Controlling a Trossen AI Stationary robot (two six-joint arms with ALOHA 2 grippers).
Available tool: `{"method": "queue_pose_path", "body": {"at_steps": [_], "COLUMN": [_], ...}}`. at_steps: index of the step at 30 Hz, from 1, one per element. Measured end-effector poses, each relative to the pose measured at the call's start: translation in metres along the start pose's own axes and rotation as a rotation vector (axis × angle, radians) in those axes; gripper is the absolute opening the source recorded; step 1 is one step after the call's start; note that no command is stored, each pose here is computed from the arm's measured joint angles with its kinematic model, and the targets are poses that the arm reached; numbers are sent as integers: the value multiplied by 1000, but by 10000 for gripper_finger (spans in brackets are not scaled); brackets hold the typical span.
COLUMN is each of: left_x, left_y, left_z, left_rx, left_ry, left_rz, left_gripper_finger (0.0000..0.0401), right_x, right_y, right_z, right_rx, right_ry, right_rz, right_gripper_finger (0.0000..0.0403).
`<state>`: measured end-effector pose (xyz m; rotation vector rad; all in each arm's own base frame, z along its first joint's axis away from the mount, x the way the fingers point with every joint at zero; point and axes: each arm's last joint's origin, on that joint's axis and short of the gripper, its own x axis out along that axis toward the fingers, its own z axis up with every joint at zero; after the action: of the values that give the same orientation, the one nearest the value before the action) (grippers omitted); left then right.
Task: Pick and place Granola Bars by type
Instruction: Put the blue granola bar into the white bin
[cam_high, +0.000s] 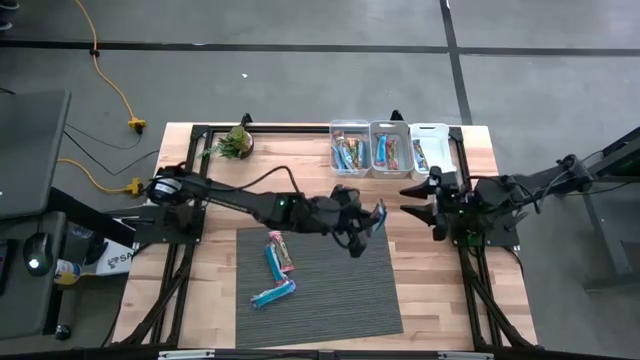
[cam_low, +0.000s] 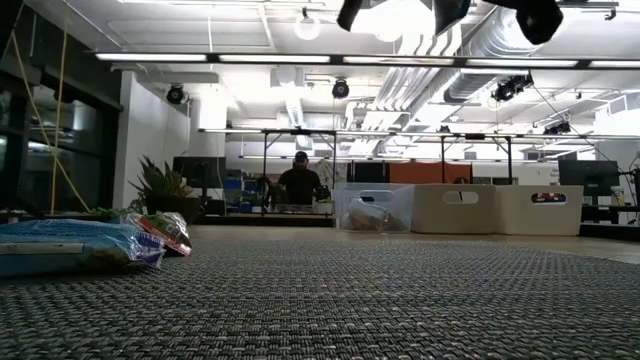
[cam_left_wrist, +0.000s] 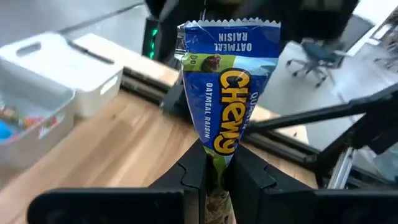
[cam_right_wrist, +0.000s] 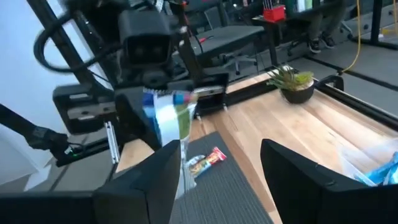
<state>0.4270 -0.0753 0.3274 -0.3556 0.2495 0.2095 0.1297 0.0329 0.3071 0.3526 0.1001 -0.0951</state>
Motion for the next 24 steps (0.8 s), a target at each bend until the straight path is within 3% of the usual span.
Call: {"method": "queue_pose_path", "body": {"at_steps": [10,24], "left_x": [7,7], "left_y": [16,15], "left_z": [15,17], "left_rx": [15,34], "left_ry": [-50,-71], "left_rz": [-49,-65], "left_gripper_finger": [44,44], "right_x": [20,53], "right_y": [11,7], "right_z": [3,9], "right_rx": [-33,-10], "right_ry": [-49,-95], "right_rz": [57,175], "right_gripper_finger": [209,209]}}
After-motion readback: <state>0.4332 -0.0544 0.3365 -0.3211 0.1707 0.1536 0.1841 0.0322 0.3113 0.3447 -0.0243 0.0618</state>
